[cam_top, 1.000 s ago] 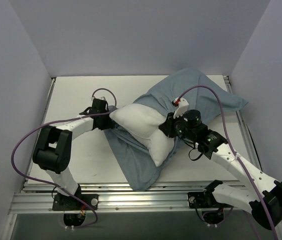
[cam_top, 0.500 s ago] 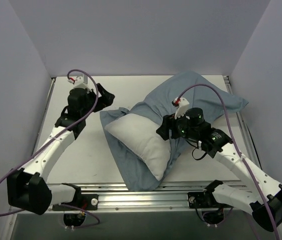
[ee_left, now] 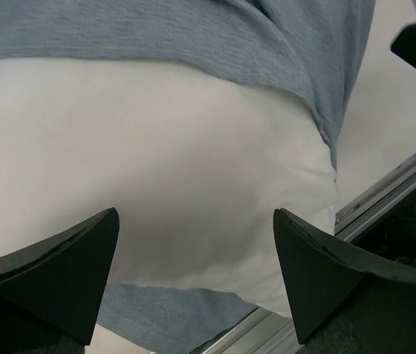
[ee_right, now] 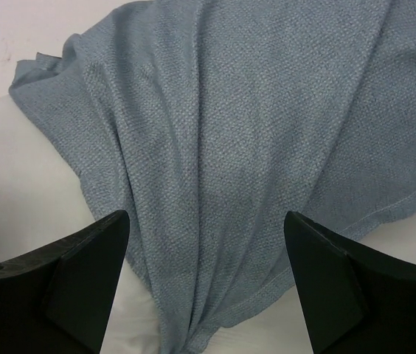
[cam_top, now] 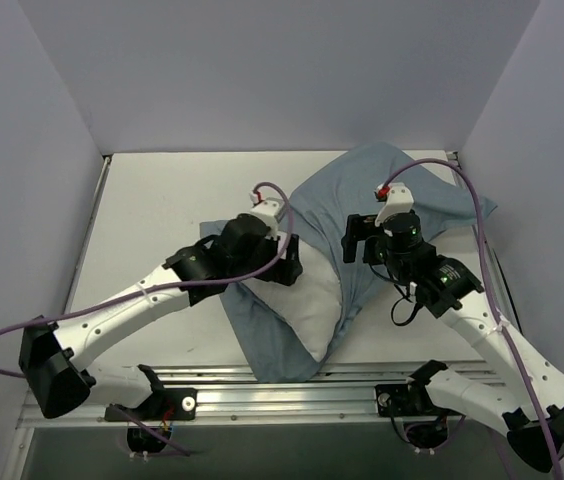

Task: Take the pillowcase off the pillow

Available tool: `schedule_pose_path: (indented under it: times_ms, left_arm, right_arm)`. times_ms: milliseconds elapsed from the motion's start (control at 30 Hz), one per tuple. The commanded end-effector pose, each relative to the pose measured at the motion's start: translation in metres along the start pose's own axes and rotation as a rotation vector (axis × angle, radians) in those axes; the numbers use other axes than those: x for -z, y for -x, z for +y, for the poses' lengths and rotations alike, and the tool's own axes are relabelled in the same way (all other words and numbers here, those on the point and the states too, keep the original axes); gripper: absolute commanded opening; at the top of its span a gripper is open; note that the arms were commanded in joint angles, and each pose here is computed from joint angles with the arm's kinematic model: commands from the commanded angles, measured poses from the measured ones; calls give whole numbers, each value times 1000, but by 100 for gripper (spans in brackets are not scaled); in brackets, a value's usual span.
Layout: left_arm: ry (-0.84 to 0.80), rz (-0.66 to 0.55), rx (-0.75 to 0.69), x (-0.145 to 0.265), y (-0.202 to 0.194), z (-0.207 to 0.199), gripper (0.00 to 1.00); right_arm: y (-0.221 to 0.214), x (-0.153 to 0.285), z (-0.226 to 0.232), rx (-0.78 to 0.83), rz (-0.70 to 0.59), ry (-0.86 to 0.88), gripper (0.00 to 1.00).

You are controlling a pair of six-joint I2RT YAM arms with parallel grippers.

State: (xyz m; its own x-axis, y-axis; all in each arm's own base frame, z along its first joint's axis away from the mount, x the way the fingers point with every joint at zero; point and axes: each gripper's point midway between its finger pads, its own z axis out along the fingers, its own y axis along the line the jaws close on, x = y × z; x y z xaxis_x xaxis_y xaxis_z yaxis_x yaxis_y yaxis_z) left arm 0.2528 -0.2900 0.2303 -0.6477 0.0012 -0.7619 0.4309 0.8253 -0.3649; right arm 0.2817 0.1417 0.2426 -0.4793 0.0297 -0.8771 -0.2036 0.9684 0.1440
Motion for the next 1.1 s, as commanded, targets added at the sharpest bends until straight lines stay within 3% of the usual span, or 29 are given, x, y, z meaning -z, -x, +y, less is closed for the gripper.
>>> schedule_pose_path:
  times_ms: [0,200,433,467,500,600,633,733,767,867,900,933,1000,1067]
  left_arm:
    - [38,6,-105,-6,0,-22,94]
    - [29,89,-145,-38,-33,-52,94]
    - [141,137,-87,-66,-61,-32,95]
    - [150,138,-80,-69,-62,-29,87]
    - [158,135,-69,-71,-62,-24,67]
    - [153,106,-43,-69,-48,-22,25]
    - [153,97,-37,-68,-41,-19,3]
    - [148,59,-26,-60,-11,-20,2]
    - [153,56,-30,-55,-5,-19,2]
    - [141,20,-38,-41,27,-23,2]
    - [138,13,-37,-36,34,-23,2]
    - [120,-21,-36,-25,52,-28,2]
    - [132,-32,-24,-12,66,-18,2]
    - [135,-71,-2,10,87,-10,2]
  right_arm:
    - [-10,-3,-13,-16,10,-62,81]
    - [-31,-16,-10,-15,64,-44,82]
    - [-62,-29,-3,-57,130,-10,81]
    - [-71,-31,-2,-62,150,-2,80]
    - [-75,-33,0,-75,164,7,80]
    - [-89,-34,5,-105,190,32,80]
    - [-90,-34,5,-111,187,36,80]
    - [-101,-36,3,-112,202,30,79]
    - [-102,-38,0,-108,206,17,76]
    - [-100,-43,-16,-93,185,-67,49]
    - [-96,-45,-23,-91,166,-107,28]
    - [-92,-48,-31,-104,155,-139,17]
    - [-84,-54,-40,-124,145,-187,2]
    - [-81,-62,-54,-165,147,-233,0]
